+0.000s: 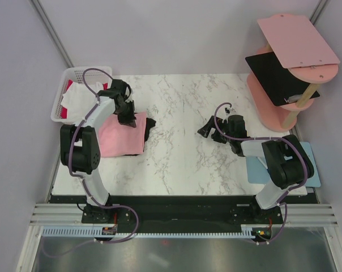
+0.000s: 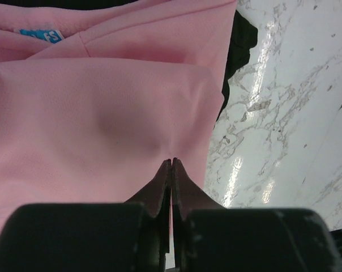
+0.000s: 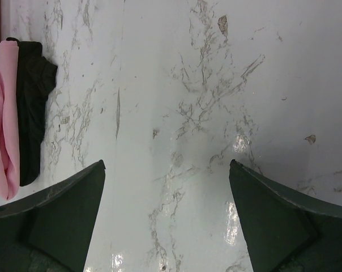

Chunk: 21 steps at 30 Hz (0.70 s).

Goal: Fold and stack the t-shirts
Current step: Put the neatly folded tshirt into the corner of the board with the left arm

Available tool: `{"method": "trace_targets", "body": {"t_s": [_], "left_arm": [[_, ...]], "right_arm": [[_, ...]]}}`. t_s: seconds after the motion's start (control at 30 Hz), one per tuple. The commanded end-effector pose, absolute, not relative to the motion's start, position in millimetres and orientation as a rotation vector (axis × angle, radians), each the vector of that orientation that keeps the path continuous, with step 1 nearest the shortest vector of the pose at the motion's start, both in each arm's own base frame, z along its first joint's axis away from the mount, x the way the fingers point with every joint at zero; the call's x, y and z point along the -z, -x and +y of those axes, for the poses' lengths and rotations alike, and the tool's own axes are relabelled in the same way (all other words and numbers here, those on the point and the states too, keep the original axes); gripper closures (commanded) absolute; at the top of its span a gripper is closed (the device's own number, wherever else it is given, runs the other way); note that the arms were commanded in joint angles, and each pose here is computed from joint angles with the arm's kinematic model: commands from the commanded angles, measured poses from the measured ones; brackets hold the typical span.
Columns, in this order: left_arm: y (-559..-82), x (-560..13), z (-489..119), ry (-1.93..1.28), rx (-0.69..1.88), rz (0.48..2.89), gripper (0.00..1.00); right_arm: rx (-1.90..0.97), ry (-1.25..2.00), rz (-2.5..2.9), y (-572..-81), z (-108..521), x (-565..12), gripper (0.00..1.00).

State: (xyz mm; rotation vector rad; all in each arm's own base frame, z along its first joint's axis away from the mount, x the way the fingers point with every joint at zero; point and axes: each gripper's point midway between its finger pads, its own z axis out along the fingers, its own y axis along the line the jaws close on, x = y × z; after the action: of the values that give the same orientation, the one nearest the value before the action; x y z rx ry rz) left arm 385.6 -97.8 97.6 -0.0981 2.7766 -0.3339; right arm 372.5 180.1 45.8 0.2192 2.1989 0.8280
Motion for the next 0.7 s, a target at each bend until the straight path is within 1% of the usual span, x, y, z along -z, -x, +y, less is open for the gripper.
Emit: {"method": "trace_targets", "body": {"t_s": [0.0, 0.07, 0.17, 0.33, 0.47, 0.67], "left_arm": [[-410, -100, -92, 0.207, 0.283, 2.694, 0.98], [-411, -91, -86, 0.234, 0.232, 2.710, 0.98], [-412, -78, -91, 0.224, 0.253, 2.741, 0.98], [-406, -41, -105, 0.158, 0.246, 2.836, 0.98], [-399, -23, -130, 0.078, 0.283, 2.877, 0.98], [-377, -18, -185, -0.090, 0.389, 2.901, 0.98]], "right_arm": [[-0.798, -0.216, 2.260, -366, 177, -34, 0.02], [-0.795, -0.214, 2.264, -366, 176, -32, 0.02], [-0.793, -0.217, 2.270, -366, 176, -30, 0.02], [-0.809, -0.212, 2.272, -365, 178, -30, 0.02], [-0.800, -0.206, 2.279, -364, 177, -29, 0.02], [-0.793, -0.207, 2.286, -363, 176, -26, 0.02]]}}
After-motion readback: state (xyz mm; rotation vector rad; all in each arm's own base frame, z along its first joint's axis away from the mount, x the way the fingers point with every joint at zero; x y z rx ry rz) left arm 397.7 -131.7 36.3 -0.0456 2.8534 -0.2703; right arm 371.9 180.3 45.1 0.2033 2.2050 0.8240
